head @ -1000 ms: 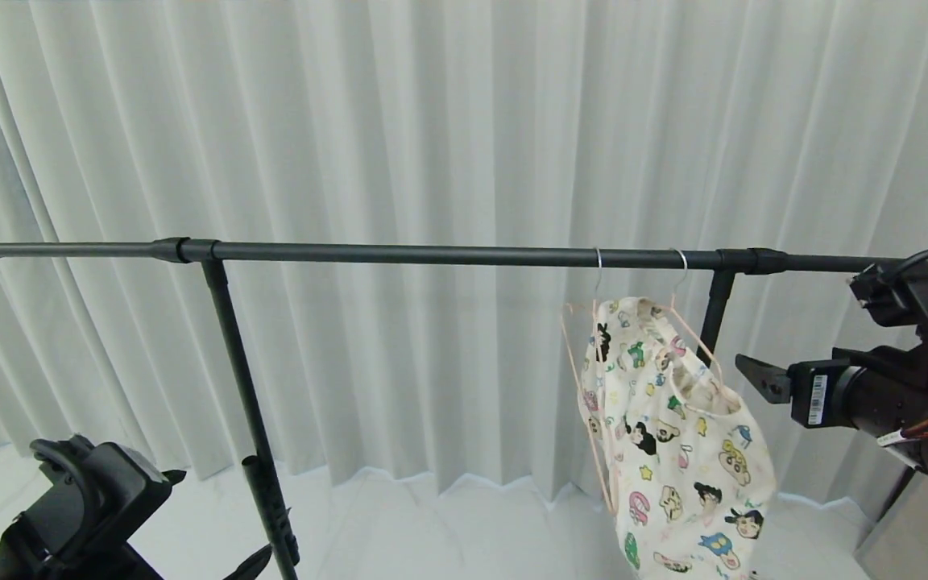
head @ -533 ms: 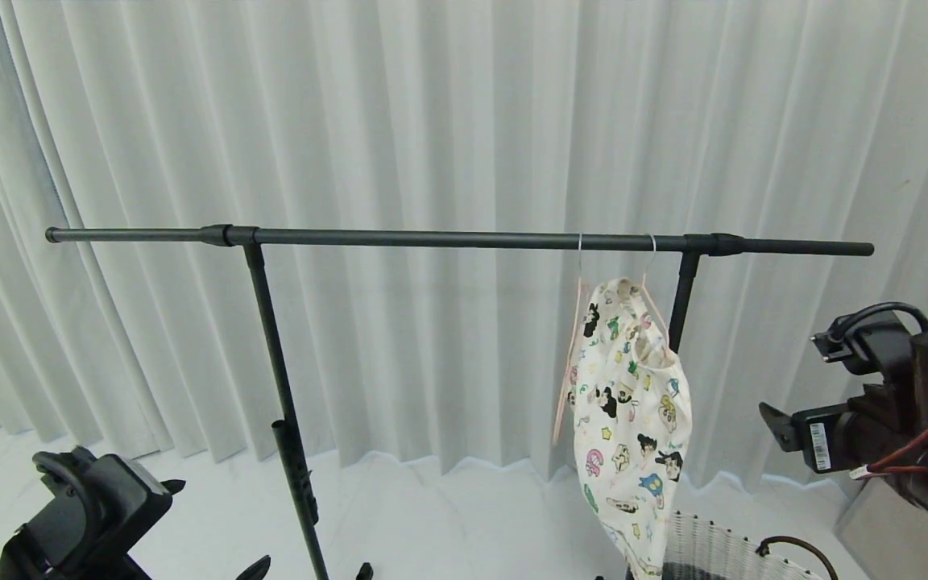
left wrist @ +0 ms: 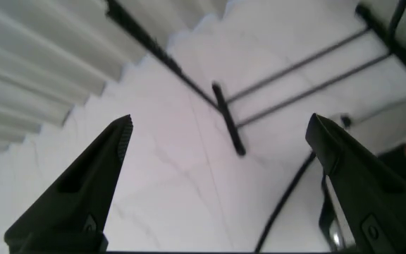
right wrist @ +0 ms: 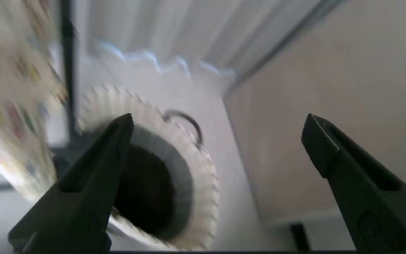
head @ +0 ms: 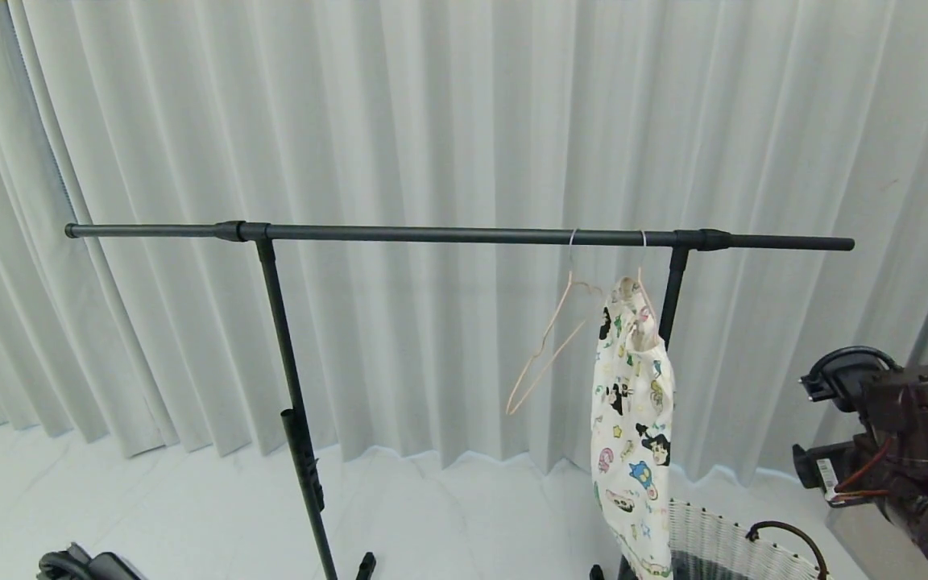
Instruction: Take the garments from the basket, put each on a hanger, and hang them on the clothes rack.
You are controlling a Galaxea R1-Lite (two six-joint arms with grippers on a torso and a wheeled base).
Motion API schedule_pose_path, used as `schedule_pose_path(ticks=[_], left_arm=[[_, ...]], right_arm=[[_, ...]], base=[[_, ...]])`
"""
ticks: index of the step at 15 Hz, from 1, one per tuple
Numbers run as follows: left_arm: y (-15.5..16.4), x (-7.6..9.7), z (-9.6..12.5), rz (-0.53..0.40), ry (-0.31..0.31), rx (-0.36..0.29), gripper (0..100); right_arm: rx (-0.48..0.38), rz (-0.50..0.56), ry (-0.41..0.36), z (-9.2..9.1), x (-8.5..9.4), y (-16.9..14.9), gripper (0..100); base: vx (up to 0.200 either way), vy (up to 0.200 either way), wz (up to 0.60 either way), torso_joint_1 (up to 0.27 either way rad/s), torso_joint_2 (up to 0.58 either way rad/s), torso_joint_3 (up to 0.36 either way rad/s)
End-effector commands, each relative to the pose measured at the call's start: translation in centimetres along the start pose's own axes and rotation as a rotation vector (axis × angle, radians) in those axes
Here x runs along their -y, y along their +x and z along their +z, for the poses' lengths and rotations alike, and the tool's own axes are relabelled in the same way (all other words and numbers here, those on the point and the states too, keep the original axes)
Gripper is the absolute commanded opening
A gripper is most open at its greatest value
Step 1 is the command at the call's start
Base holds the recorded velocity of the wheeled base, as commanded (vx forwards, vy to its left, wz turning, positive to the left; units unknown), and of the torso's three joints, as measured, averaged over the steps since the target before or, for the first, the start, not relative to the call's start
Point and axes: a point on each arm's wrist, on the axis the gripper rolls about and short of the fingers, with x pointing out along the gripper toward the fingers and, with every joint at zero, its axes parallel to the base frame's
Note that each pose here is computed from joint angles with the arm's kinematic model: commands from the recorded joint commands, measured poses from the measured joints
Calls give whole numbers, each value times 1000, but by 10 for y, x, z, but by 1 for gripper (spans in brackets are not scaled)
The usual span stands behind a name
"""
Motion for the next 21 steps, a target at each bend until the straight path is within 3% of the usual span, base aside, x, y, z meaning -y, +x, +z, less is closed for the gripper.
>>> schedule_pose_path(ticks=[1, 3, 7, 10, 15, 21], left_arm=[[-9, 4, -16, 3, -2, -27, 100], [-11, 5, -20, -5, 4, -49, 100], [-6, 6, -19, -15, 30, -110, 100], [-6, 6, -19, 11, 57, -119, 100], [-4, 7, -18, 2, 67, -134, 100], [-4, 7, -18, 4, 64, -135, 100]], right_arm=[[-47, -27, -62, -17, 11, 0, 100], [-95, -17, -126, -39, 22, -5, 100], [-192, -13, -164, -77, 28, -14, 100], [-240, -11, -183, -106, 35, -27, 100], [-350, -2, -149, -126, 42, -45, 100], [-348, 26, -138, -132, 44, -54, 100]], base=[[0, 0, 0, 0, 0, 0], [0, 0, 0, 0, 0, 0], [0, 0, 0, 0, 0, 0], [0, 0, 0, -43, 92, 46], [0, 0, 0, -234, 475, 238], [0, 0, 0, -246, 510, 260]])
